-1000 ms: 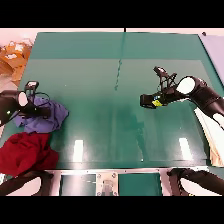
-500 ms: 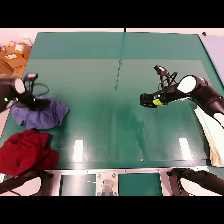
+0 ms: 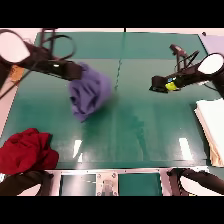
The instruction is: Fold the shirts.
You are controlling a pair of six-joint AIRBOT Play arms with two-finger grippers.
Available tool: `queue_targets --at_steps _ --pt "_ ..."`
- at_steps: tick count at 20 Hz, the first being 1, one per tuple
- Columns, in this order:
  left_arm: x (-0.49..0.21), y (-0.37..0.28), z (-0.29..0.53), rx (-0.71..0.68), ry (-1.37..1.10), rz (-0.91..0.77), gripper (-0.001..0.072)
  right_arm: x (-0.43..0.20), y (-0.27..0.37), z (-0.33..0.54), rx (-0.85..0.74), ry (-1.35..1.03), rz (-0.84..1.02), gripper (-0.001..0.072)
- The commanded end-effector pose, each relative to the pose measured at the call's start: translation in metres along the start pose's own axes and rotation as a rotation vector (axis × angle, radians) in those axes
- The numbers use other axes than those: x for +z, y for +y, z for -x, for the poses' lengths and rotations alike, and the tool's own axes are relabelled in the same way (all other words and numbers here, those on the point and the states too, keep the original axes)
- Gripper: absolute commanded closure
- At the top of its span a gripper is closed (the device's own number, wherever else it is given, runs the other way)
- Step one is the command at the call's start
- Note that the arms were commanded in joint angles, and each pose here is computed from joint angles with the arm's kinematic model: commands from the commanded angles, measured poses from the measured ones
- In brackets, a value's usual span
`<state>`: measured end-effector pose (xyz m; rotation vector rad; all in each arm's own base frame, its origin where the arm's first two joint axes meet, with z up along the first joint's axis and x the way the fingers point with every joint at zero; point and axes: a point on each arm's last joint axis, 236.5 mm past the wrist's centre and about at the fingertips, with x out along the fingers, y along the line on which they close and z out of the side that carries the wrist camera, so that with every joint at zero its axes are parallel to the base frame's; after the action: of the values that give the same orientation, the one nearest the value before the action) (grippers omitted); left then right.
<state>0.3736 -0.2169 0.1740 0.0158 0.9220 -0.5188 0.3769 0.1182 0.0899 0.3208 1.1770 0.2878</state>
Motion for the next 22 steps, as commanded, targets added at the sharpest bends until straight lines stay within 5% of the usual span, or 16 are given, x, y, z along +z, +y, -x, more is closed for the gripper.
queue_targets --at_steps 1,2,3,4,5,15,18,22 --pt "-0.011 -0.069 -0.038 -0.128 0.065 -0.036 0.0681 0.008 -0.011 0.021 -0.013 -0.007 -0.026 0.0694" --pt "-0.020 -0.076 -0.057 -0.146 0.111 -0.033 0.0484 0.007 -0.014 0.022 -0.016 0.001 -0.033 0.0692" --pt "-0.029 -0.079 -0.073 -0.157 0.153 -0.014 0.0062 0.005 -0.017 0.023 -0.020 0.009 -0.040 0.0628" --pt "-0.036 -0.080 -0.082 -0.170 0.191 0.037 -0.0008 0.003 -0.018 0.023 -0.022 0.018 -0.043 0.0482" --pt "-0.039 -0.073 -0.084 -0.162 0.211 0.052 -0.0013 0.002 -0.021 0.024 -0.025 0.022 -0.049 0.0392" --pt "-0.136 0.072 -0.066 0.066 0.586 0.289 -0.0013 -0.070 -0.049 -0.067 0.030 0.226 -0.170 0.0384" --pt "-0.178 0.078 -0.110 0.050 0.584 0.353 -0.0013 -0.091 -0.039 -0.107 0.150 0.275 -0.202 0.0409" --pt "-0.180 0.047 -0.162 -0.140 0.472 0.445 -0.0013 -0.091 -0.012 -0.149 0.290 0.304 -0.216 0.0427"
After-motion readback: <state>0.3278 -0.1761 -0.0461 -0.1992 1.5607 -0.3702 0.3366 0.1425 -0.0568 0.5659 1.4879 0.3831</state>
